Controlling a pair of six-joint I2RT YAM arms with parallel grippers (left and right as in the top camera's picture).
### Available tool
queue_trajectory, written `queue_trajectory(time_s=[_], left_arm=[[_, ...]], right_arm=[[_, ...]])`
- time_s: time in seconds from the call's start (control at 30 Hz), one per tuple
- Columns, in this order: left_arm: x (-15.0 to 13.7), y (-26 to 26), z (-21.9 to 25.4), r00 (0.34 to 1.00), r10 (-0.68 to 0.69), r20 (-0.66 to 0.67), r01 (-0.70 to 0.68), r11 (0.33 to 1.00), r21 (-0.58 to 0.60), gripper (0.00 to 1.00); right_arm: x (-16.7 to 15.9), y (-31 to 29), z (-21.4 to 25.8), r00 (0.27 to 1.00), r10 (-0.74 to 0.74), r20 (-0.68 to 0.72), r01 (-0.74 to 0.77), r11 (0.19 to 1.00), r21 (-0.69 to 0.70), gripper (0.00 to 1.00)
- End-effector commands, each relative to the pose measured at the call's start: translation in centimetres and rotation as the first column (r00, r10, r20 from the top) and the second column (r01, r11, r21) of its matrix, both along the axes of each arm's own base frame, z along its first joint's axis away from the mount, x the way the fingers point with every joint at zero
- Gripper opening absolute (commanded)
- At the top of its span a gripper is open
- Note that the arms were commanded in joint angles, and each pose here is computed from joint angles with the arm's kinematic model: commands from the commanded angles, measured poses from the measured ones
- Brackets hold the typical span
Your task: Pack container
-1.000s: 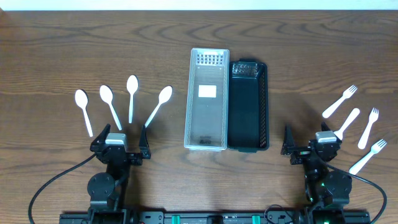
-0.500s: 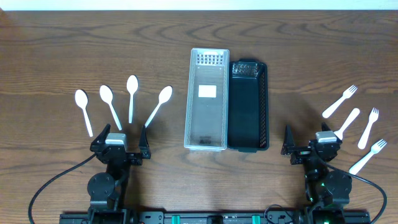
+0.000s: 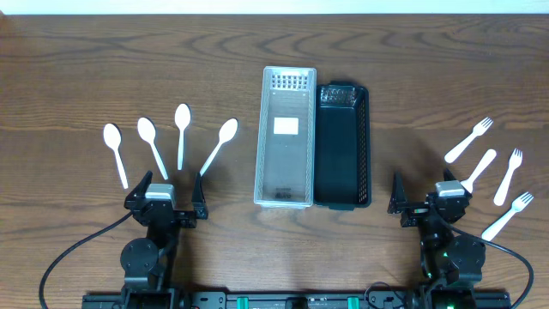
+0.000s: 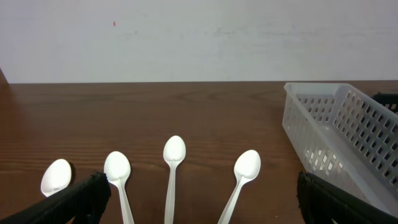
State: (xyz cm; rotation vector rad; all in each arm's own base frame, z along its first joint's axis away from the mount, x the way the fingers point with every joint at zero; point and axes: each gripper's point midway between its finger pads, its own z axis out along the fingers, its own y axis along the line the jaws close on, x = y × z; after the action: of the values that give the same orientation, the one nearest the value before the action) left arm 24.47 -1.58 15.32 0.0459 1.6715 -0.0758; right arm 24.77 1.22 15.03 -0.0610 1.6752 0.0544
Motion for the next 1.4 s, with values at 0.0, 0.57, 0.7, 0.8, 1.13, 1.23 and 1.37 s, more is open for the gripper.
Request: queue_trajectory(time_s=[0.0,0.57,0.7,0.8,1.13,1.23,1.37], left_arm=[[-0.14,-0.44,-1.51,0.999,-0.024,-0.049,0.024,1.0,-0.007,0.98],[-0.14,-0.43,-1.51,0.999,-0.024,-0.049,0.023,1.0,-0.007,0.98],[-0.14,-0.43,-1.51,0.999,-0.024,-0.049,0.023,1.0,-0.007,0.98],[-0.14,-0.44,-1.51,0.999,-0.024,-0.049,0.024,1.0,-0.007,0.98],[-0.14,-0.43,-1.51,0.999,-0.024,-0.049,0.023,1.0,-0.007,0.98],[-0.14,-0.43,-1.51,0.999,-0.024,-0.049,0.023,1.0,-0.007,0.98],[-0.14,-0.44,-1.51,0.999,-0.024,-0.049,0.024,1.0,-0.007,0.98]], right_arm=[[-0.03,0.18,-0.07,1.0,0.005,-0.001,-0.005,1.0,-0.001,0.99],[-0.03,0.18,-0.07,1.0,0.005,-0.001,-0.005,1.0,-0.001,0.99],[-0.03,0.18,-0.07,1.0,0.005,-0.001,-0.005,1.0,-0.001,0.99],[-0.03,0.18,-0.07,1.0,0.005,-0.001,-0.005,1.0,-0.001,0.99],[-0.03,0.18,-0.07,1.0,0.005,-0.001,-0.005,1.0,-0.001,0.99],[-0.03,0.18,-0.07,1.0,0.005,-0.001,-0.005,1.0,-0.001,0.99],[-0.03,0.18,-0.07,1.0,0.005,-0.001,-0.005,1.0,-0.001,0.99]])
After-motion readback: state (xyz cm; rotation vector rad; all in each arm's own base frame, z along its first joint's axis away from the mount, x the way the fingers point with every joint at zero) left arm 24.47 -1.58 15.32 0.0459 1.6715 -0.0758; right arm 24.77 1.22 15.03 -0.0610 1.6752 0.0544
